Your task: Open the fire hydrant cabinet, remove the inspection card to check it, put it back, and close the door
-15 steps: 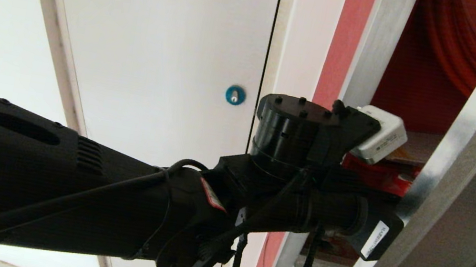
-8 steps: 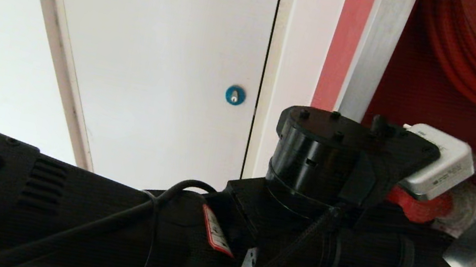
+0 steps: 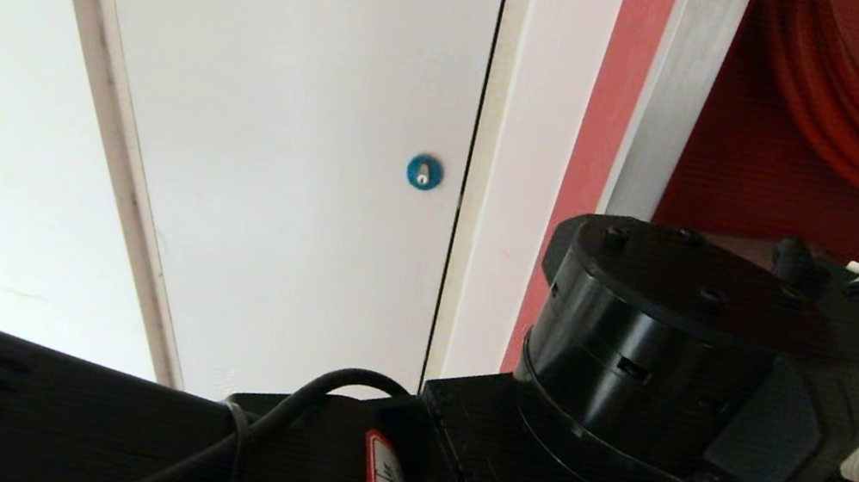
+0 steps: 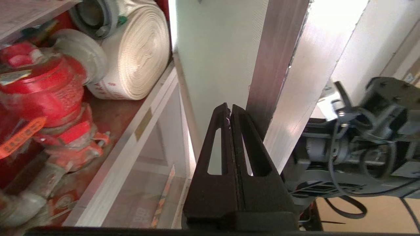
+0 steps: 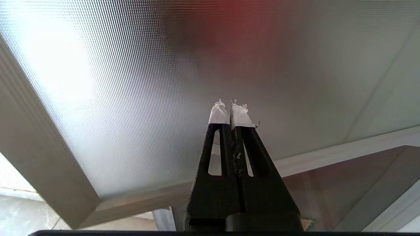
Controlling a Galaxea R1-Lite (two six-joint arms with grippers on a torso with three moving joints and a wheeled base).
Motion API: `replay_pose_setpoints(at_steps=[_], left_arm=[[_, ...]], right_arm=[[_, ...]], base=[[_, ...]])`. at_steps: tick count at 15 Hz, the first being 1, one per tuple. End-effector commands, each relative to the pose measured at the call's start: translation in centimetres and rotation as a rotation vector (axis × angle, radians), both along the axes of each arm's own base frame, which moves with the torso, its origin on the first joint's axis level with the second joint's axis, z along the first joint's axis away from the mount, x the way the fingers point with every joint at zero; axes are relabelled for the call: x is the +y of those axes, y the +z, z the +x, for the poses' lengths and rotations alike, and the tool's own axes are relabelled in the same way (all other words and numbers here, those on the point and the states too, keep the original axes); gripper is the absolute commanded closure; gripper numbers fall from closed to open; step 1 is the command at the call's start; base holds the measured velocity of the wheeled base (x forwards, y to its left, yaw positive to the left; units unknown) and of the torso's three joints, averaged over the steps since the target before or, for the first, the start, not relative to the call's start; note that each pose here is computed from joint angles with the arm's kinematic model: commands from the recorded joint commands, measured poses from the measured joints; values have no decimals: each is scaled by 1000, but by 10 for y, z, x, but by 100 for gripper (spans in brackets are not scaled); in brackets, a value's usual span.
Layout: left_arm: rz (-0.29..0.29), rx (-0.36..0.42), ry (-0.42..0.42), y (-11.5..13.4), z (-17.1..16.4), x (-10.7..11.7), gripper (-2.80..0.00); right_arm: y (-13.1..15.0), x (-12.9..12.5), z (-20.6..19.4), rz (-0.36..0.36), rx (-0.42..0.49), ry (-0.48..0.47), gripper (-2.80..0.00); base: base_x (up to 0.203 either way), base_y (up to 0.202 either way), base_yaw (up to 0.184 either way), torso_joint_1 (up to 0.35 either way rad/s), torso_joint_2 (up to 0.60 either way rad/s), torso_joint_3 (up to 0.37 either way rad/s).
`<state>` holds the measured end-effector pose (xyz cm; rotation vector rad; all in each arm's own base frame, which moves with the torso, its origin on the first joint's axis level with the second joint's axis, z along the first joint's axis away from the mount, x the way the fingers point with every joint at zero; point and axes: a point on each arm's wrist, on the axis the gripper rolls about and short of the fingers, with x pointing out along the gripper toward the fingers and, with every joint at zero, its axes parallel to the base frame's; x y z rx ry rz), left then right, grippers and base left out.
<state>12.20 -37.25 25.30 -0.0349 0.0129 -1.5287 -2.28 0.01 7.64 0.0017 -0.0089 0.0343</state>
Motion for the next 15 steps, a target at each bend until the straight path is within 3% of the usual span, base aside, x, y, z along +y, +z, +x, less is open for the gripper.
replay_pose_setpoints(at_steps=[1, 9, 15], left_arm=[[-5, -1, -11, 2, -4, 0, 0], [0, -1, -39, 0, -19, -5, 0], [11, 1, -16, -3, -17, -4, 0]], right_arm=[[-1, 0, 0, 0, 5, 1, 0], [-1, 0, 0, 0, 6, 1, 0], [-1, 0, 0, 0, 6, 1, 0]], base=[[0, 0, 0, 0, 0, 0], [0, 0, 0, 0, 0, 0], [0, 0, 0, 0, 0, 0]])
